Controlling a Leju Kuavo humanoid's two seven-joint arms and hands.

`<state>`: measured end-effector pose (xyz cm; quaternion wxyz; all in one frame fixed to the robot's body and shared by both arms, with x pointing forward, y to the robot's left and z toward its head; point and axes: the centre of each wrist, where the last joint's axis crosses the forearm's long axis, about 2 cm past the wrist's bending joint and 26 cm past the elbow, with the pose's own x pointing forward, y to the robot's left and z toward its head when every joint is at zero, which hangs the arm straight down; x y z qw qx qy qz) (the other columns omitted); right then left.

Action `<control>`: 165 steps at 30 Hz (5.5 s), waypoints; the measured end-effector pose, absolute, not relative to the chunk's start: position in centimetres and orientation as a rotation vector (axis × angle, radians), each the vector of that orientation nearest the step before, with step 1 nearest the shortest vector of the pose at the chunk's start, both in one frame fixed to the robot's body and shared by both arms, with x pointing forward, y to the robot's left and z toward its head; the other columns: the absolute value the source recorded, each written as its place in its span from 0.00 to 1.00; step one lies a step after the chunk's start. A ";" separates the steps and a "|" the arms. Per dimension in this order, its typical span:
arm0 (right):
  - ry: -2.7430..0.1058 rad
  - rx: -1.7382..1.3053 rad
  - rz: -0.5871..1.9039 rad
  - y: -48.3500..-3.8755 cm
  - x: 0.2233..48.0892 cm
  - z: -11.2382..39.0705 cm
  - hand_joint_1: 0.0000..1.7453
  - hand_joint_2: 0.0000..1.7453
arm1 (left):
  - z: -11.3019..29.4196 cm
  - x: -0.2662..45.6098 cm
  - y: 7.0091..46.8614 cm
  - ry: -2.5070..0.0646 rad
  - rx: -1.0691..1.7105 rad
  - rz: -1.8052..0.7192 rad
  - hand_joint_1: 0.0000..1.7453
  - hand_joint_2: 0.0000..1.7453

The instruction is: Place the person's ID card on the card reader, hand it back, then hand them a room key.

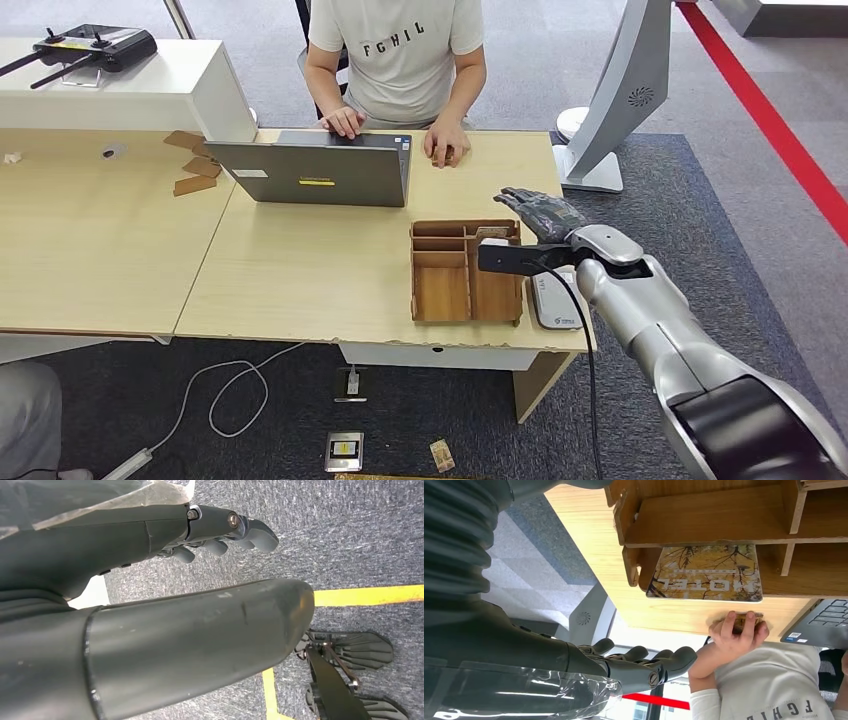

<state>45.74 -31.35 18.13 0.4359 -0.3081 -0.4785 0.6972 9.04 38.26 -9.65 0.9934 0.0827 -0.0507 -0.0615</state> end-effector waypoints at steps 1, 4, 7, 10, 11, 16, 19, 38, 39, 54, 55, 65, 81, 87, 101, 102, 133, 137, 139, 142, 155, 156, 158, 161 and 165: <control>-1.191 -0.766 1.735 -31.3 45.7 18.1 0.00 1.00 | -9.7 9.0 38.3 -0.102 0.166 -0.123 0.00 0.00; -1.192 -0.765 1.736 -31.3 45.7 18.1 0.00 1.00 | -9.7 9.0 38.3 -0.101 0.166 -0.122 0.00 0.00; -1.192 -0.765 1.736 -31.3 45.7 18.1 0.00 1.00 | -9.7 9.0 38.3 -0.101 0.165 -0.121 0.00 0.00; -1.192 -0.765 1.736 -31.3 45.7 18.1 0.00 1.00 | -9.7 9.0 38.3 -0.101 0.165 -0.119 0.00 0.00; -1.192 -0.765 1.736 -31.3 45.7 18.1 0.00 1.00 | -9.7 9.0 38.3 -0.101 0.165 -0.119 0.00 0.00; -1.193 -0.765 1.736 -31.3 45.7 18.1 0.00 1.00 | -9.7 9.0 38.3 -0.104 0.165 -0.119 0.00 0.00; -1.194 -0.766 1.736 -31.3 45.7 18.1 0.00 1.00 | -9.7 9.0 38.3 -0.104 0.165 -0.120 0.00 0.00; -1.188 -0.772 1.734 -31.8 45.6 17.9 0.00 1.00 | -9.7 9.0 38.2 -0.116 0.163 -0.155 0.00 0.00; -1.189 -0.772 1.733 -31.8 45.6 17.9 0.00 1.00 | -9.7 9.0 38.2 -0.116 0.163 -0.156 0.00 0.00; -1.231 -0.738 1.749 -31.2 45.5 17.7 0.00 1.00 | -9.6 9.1 38.2 -0.120 0.163 -0.157 0.00 0.00; -1.234 -0.737 1.750 -31.1 45.5 17.7 0.00 1.00 | -9.6 9.1 38.2 -0.120 0.163 -0.157 0.00 0.00; -1.255 -0.730 1.751 -30.5 45.5 17.9 0.00 1.00 | -9.6 9.2 38.2 -0.122 0.162 -0.156 0.00 0.00; -1.257 -0.728 1.748 -30.5 45.5 17.8 0.00 1.00 | -9.6 9.2 38.2 -0.122 0.161 -0.149 0.00 0.00; -1.257 -0.727 1.748 -30.5 45.5 17.8 0.00 1.00 | -9.6 9.2 38.2 -0.121 0.160 -0.147 0.00 0.00; -1.251 -0.731 1.743 -30.6 45.5 17.8 0.00 1.00 | -9.7 9.2 38.0 -0.121 0.157 -0.141 0.00 0.00; -1.248 -0.733 1.742 -30.7 45.5 17.8 0.00 1.00 | -9.7 9.2 37.9 -0.121 0.157 -0.141 0.00 0.00; -1.310 -0.743 1.786 -27.4 46.7 20.1 0.00 1.00 | -9.8 9.5 36.9 -0.117 0.144 -0.150 0.00 0.00; -1.307 -0.737 1.788 -27.3 46.6 19.9 0.00 1.00 | -9.8 9.5 36.9 -0.117 0.143 -0.148 0.00 0.00; -1.304 -0.734 1.789 -27.3 46.6 19.8 0.00 1.00 | -9.8 9.5 36.9 -0.117 0.143 -0.149 0.00 0.00; -1.299 -0.731 1.789 -27.3 46.5 19.6 0.00 1.00 | -9.8 9.5 36.9 -0.117 0.144 -0.151 0.00 0.00; -1.279 -0.719 1.787 -27.6 46.3 19.0 0.00 1.00 | -9.8 9.4 36.9 -0.114 0.150 -0.151 0.00 0.00; -1.278 -0.719 1.786 -27.6 46.2 18.9 0.00 1.00 | -9.8 9.4 36.9 -0.114 0.150 -0.151 0.00 0.00; -1.276 -0.718 1.785 -27.7 46.2 18.9 0.00 1.00 | -9.8 9.3 36.9 -0.113 0.151 -0.151 0.00 0.00; -1.274 -0.719 1.785 -27.7 46.2 18.9 0.00 1.00 | -9.8 9.3 36.9 -0.113 0.151 -0.151 0.00 0.00; -1.271 -0.719 1.784 -27.8 46.2 18.8 0.00 1.00 | -9.8 9.2 36.9 -0.112 0.151 -0.151 0.00 0.00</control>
